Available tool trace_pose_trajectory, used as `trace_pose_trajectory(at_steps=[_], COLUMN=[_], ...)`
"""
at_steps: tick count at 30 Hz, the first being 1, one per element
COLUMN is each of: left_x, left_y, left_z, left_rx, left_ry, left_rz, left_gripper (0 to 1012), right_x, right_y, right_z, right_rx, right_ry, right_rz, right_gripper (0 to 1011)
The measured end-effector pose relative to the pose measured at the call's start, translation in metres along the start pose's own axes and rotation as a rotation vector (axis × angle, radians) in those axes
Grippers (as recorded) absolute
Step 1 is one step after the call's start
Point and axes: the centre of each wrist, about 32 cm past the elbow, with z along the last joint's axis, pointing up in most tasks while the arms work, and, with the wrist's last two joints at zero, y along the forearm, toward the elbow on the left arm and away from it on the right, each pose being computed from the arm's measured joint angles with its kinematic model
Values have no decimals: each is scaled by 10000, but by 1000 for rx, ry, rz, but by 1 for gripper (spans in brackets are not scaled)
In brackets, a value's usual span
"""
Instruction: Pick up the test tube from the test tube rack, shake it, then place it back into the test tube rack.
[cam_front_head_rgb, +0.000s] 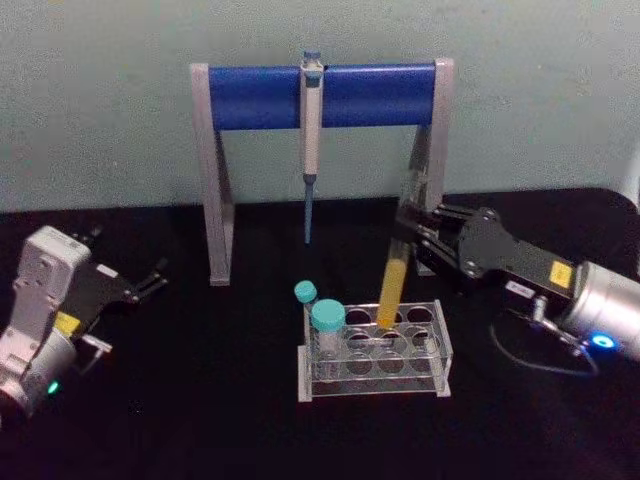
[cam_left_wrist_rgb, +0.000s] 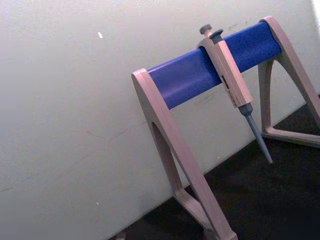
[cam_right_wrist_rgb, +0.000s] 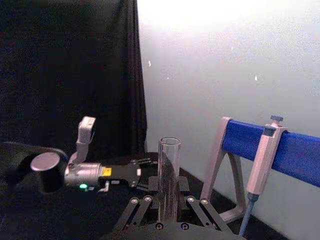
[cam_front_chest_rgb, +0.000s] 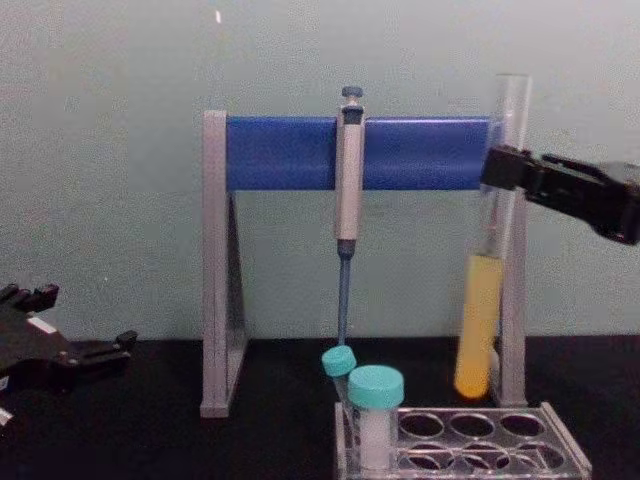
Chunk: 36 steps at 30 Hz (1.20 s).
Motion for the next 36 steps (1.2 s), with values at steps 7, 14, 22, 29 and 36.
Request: trace_pose_trajectory(at_steps=[7, 14, 22, 29, 36], left_x=[0, 0, 0, 0, 0], left_y=[0, 0, 0, 0, 0], left_z=[0, 0, 0, 0, 0], left_rx=[0, 0, 0, 0, 0], left_ry=[0, 0, 0, 0, 0], left_rz=[0, 0, 0, 0, 0], left_gripper=[1001, 1001, 1001, 1001, 1002], right_x=[-26, -41, -52, -36, -21], right_y=[-229, -353, -252, -87, 72], right_z=[112, 173, 167, 106, 22], right_rx=[-32, -71, -86, -57, -27], right_ry=[-28, -99, -181, -196, -167], right_rz=[-27, -160, -275, -305, -256], right_gripper=[228, 228, 228, 228, 228])
